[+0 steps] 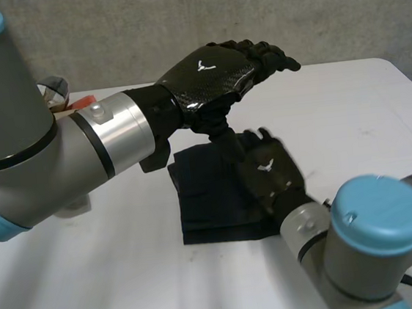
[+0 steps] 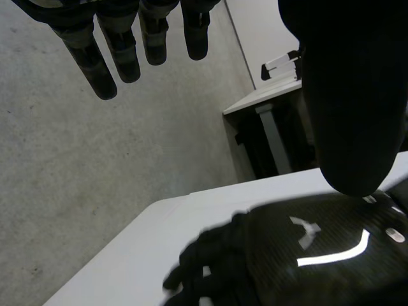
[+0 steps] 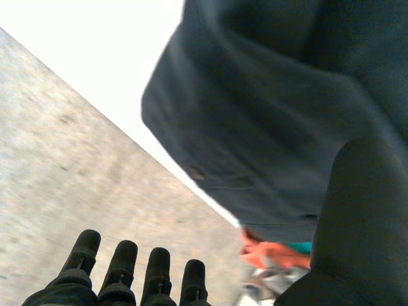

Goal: Fold the laundry.

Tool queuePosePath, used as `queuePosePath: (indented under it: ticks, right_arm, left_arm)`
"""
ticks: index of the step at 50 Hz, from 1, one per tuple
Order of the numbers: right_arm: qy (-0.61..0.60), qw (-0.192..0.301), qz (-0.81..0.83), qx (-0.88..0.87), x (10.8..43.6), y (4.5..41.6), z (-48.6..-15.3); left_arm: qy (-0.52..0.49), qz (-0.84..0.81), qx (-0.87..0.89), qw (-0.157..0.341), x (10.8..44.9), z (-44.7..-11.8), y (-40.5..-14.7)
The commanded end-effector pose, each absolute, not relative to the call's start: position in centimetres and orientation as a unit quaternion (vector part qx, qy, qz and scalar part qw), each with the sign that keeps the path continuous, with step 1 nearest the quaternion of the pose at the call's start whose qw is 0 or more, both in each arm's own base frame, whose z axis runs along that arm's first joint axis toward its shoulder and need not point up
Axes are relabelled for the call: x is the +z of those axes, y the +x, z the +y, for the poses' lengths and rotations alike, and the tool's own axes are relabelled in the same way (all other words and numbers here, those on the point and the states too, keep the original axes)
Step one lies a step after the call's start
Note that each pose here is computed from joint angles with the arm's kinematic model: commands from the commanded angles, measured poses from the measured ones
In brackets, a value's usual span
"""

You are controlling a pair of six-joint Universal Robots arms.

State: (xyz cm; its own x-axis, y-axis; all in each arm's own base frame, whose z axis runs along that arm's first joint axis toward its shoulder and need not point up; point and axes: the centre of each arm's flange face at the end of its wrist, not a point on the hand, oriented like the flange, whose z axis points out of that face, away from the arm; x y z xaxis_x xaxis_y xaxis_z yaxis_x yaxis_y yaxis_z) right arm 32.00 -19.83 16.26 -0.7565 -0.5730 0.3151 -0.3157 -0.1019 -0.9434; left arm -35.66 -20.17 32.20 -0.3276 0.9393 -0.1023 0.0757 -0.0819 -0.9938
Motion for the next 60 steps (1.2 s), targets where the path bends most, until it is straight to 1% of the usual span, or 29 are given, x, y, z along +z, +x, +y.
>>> queuePosePath:
  ticks: [1, 5, 7, 12, 19, 28, 32, 36, 37, 40, 41, 44, 45, 46, 48, 49, 51, 52, 54, 55, 60]
  right_arm:
    - [-0.185, 0.089, 0.742, -0.638, 16.9, 28.1, -23.8]
    - [-0.133, 0.123, 0.806, -0.564, 14.9, 26.5, -24.6]
    - [-0.120, 0.153, 0.833, -0.518, 13.7, 26.1, -24.3]
    - [-0.133, 0.194, 0.833, -0.501, 12.8, 26.6, -24.2]
    - [-0.146, 0.202, 0.810, -0.531, 12.7, 27.4, -24.9]
    - [-0.164, 0.204, 0.814, -0.518, 11.2, 28.6, -24.9]
    - [-0.169, 0.203, 0.810, -0.523, 10.7, 29.3, -25.4]
    - [-0.153, 0.186, 0.803, -0.545, 11.1, 28.9, -26.9]
    - [-0.133, 0.171, 0.793, -0.570, 12.1, 28.2, -28.5]
    - [-0.102, 0.148, 0.773, -0.609, 13.6, 26.9, -31.3]
    - [-0.087, 0.137, 0.762, -0.627, 14.5, 26.1, -33.0]
    - [-0.066, 0.118, 0.749, -0.649, 15.6, 24.5, -35.8]
    - [-0.051, 0.102, 0.740, -0.662, 16.1, 23.2, -38.0]
    - [-0.035, 0.085, 0.739, -0.667, 16.1, 21.7, -40.1]
    - [-0.019, 0.068, 0.742, -0.667, 15.9, 20.1, -42.0]
    - [-0.003, 0.051, 0.745, -0.665, 15.6, 18.5, -43.9]
    - [0.014, 0.034, 0.746, -0.665, 15.2, 16.9, -45.7]
    - [0.034, 0.015, 0.744, -0.668, 14.8, 15.0, -47.5]
    - [0.055, -0.010, 0.739, -0.671, 14.6, 12.9, -49.2]
    - [0.073, -0.030, 0.734, -0.675, 14.2, 11.2, -50.5]
    - [0.120, -0.078, 0.719, -0.680, 13.3, 6.6, -53.2]
  left_arm:
    - [-0.440, -0.571, 0.592, 0.362, 32.6, -20.1, -35.5]
    - [-0.440, -0.572, 0.590, 0.362, 32.4, -20.0, -35.4]
    - [-0.440, -0.574, 0.588, 0.362, 32.2, -20.0, -35.4]
    - [-0.440, -0.576, 0.587, 0.360, 31.7, -20.2, -35.3]
    - [-0.439, -0.575, 0.588, 0.361, 31.6, -20.1, -35.4]
    - [-0.439, -0.577, 0.586, 0.362, 31.4, -20.0, -35.2]
    - [-0.438, -0.579, 0.584, 0.362, 31.1, -20.0, -35.2]
    - [-0.438, -0.581, 0.583, 0.361, 30.9, -19.9, -35.1]
    - [-0.437, -0.582, 0.583, 0.360, 30.9, -20.0, -35.0]
    - [-0.438, -0.581, 0.583, 0.361, 30.9, -20.0, -34.9]
    - [-0.437, -0.581, 0.584, 0.361, 30.9, -20.0, -34.9]
    - [-0.437, -0.577, 0.588, 0.360, 31.2, -20.0, -34.8]
    - [-0.437, -0.576, 0.591, 0.360, 31.4, -20.0, -34.8]
    - [-0.436, -0.573, 0.593, 0.359, 31.6, -19.9, -34.8]
    - [-0.436, -0.571, 0.596, 0.359, 31.8, -19.9, -34.8]
    - [-0.435, -0.567, 0.600, 0.359, 32.1, -19.9, -34.8]
    - [-0.434, -0.565, 0.602, 0.359, 32.3, -19.8, -34.7]
    - [-0.433, -0.563, 0.605, 0.360, 32.4, -19.8, -34.7]
    - [-0.432, -0.561, 0.607, 0.360, 32.6, -19.8, -34.7]
    - [-0.432, -0.561, 0.608, 0.361, 32.6, -19.7, -34.7]
    - [-0.431, -0.559, 0.609, 0.362, 32.7, -19.7, -34.7]
